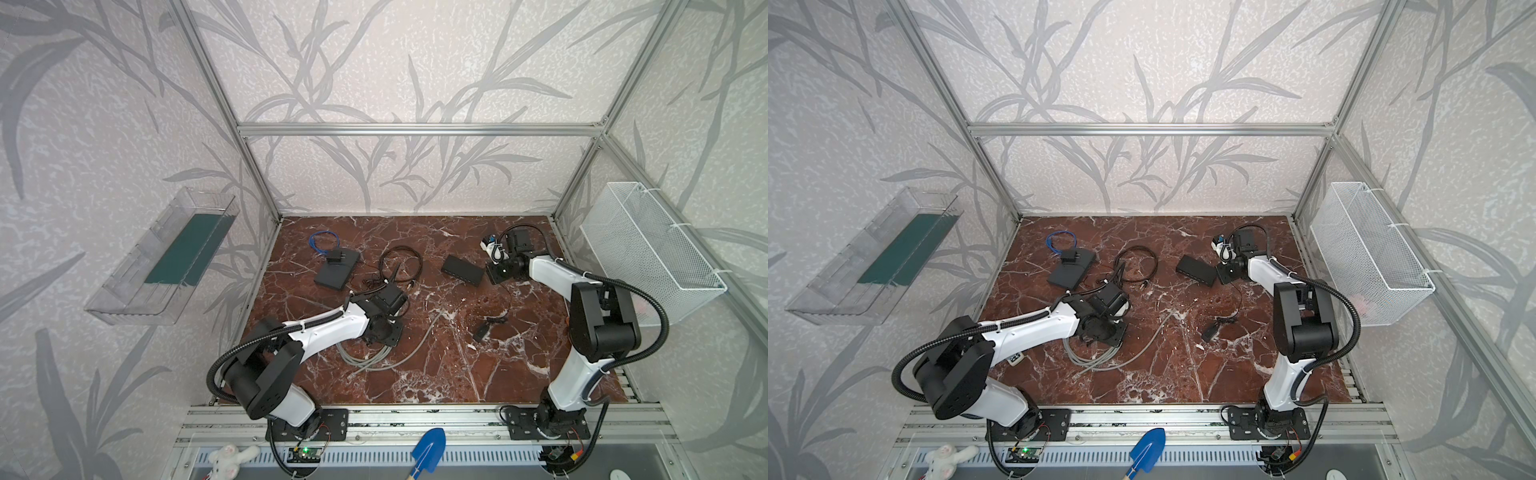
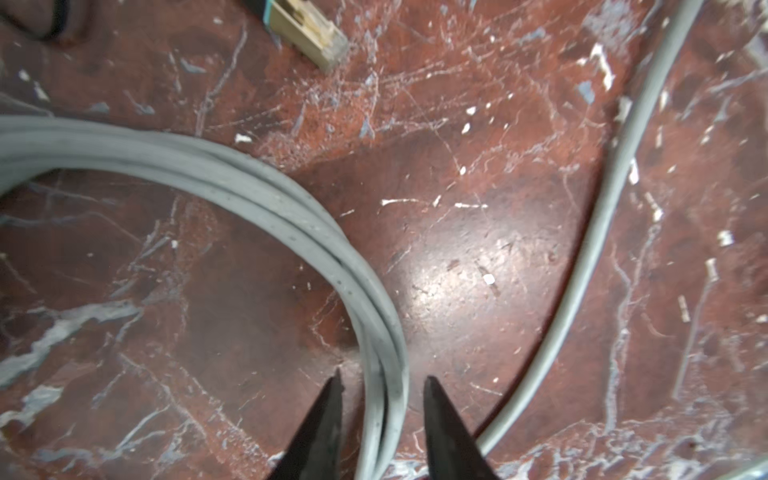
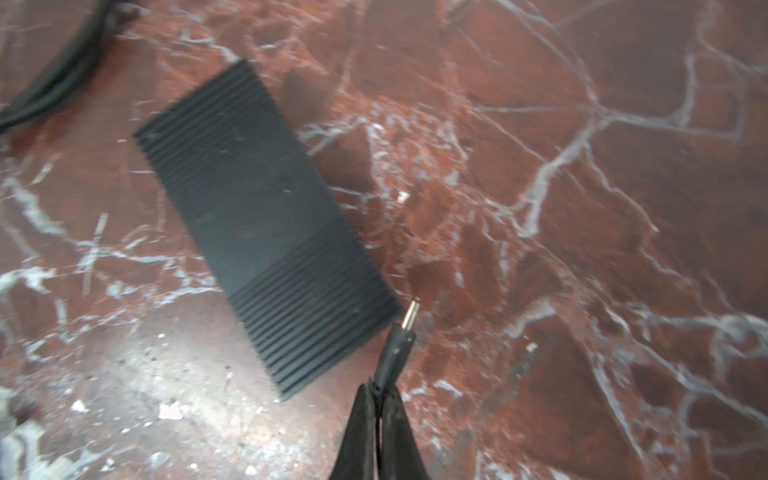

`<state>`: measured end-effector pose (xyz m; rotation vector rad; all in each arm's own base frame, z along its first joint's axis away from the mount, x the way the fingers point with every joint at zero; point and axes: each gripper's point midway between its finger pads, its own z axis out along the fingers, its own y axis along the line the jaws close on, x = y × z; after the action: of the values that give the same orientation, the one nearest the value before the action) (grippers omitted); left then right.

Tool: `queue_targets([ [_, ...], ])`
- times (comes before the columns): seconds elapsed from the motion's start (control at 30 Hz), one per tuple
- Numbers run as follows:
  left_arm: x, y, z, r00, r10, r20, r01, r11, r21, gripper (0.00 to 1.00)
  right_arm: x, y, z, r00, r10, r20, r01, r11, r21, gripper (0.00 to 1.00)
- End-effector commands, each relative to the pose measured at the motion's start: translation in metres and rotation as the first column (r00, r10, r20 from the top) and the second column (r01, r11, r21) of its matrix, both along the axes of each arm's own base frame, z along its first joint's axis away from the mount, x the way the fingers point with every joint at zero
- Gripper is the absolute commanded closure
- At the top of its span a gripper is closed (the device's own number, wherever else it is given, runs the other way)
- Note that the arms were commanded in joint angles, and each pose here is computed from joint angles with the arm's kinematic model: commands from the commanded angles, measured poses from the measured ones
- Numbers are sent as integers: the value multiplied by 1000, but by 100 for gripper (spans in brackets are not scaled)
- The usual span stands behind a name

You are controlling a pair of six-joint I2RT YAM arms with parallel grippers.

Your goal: Insert the plug into the switch port

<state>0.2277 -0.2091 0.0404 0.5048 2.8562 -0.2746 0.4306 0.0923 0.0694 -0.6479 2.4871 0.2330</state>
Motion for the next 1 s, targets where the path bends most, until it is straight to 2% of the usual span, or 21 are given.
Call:
queue_targets([
  [0.0,19,-13,26,999,26,35,-23,996,-86,59,-13,40,28,984,165,69,-170,982,79,99],
  [0.13,48,-33,62,995,57,80,-41,979,-197,57,-31,66,48,952,274,134,-293,943,157,100],
  [0.27,86,-63,86,991,109,76,-75,931,-357,54,-58,92,64,891,399,216,-446,857,257,99],
  [0.4,117,-108,102,995,102,1,-82,806,-586,53,-79,107,63,844,482,235,-535,785,312,100],
  [0.53,137,-143,108,996,71,-47,-83,701,-709,52,-96,121,63,803,542,248,-596,726,344,100],
  [0.63,146,-157,113,996,65,-67,-93,644,-759,52,-104,128,60,785,570,242,-619,706,345,100],
  [0.7,149,-161,115,995,60,-73,-95,622,-777,52,-107,129,56,783,581,223,-621,708,337,100],
  [0.97,146,-160,120,994,71,-86,-111,574,-811,56,-102,127,48,792,580,190,-608,725,323,100],
])
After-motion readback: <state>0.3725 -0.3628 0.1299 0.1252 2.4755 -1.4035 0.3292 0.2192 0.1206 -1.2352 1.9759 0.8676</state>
